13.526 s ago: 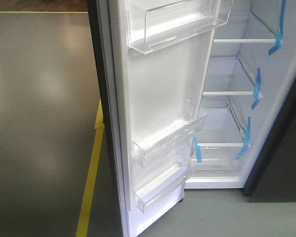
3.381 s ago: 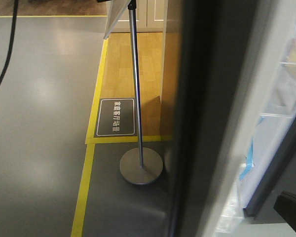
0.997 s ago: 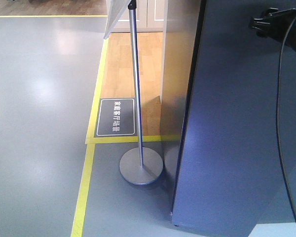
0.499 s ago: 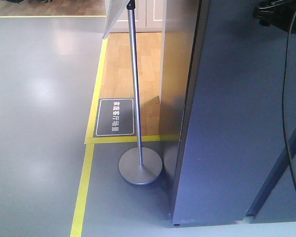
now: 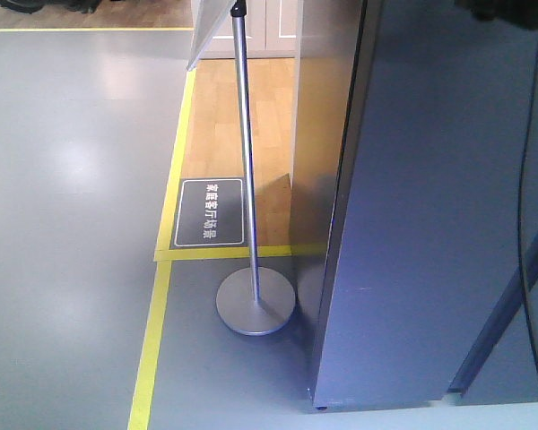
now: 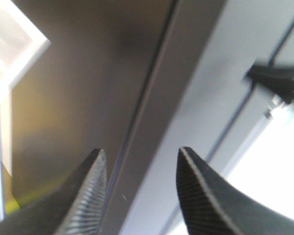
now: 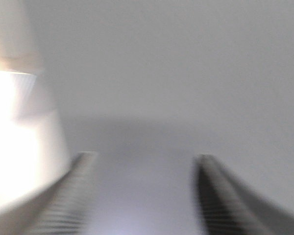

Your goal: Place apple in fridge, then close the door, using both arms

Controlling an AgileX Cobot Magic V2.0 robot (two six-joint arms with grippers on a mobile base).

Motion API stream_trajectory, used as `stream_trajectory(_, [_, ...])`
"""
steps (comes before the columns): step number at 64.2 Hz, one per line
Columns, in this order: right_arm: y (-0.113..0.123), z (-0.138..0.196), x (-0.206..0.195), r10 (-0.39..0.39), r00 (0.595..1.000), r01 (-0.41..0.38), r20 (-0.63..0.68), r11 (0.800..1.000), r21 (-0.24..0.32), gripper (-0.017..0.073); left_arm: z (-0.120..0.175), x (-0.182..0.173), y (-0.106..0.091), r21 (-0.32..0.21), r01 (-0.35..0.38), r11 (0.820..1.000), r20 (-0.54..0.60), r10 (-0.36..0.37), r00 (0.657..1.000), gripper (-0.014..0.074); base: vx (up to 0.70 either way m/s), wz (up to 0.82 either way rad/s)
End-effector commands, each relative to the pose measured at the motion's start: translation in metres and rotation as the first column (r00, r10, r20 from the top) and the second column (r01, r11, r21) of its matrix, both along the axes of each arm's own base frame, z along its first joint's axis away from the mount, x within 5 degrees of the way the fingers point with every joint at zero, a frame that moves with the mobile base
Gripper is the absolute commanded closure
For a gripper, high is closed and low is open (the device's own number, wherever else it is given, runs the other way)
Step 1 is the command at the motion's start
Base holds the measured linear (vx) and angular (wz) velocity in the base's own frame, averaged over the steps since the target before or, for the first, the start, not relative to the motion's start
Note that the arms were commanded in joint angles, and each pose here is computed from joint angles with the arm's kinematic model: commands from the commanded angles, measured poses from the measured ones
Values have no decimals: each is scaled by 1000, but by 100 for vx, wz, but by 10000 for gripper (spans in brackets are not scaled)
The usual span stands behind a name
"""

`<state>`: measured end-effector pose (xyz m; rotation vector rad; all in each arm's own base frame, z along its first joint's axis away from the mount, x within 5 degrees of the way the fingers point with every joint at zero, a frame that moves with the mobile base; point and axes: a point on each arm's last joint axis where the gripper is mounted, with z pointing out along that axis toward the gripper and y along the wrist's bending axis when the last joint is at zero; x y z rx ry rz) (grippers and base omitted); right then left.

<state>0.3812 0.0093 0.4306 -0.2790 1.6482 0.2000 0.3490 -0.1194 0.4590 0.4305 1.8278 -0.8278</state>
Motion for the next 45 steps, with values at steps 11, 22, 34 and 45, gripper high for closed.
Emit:
stream_trajectory(11, [37,62,-90,415,909,-411,35,908,-79,576,17,-32,-4,13,165,986,-43,-165,985,501,0,0])
stream_trajectory(22, [49,66,-126,553,833,-554,-24,830,-72,564,6,-50,-10,39,334,942,-210,-319,924,602,0,0])
stream_trajectory(34, [48,42,-162,507,861,-508,-33,859,-71,564,-1,-80,-7,53,355,933,-244,-333,911,601,0,0])
stream_trajectory(45, [46,-18,-198,445,890,-450,-102,892,-40,564,-27,-127,7,82,268,960,-185,-250,950,601,0,0])
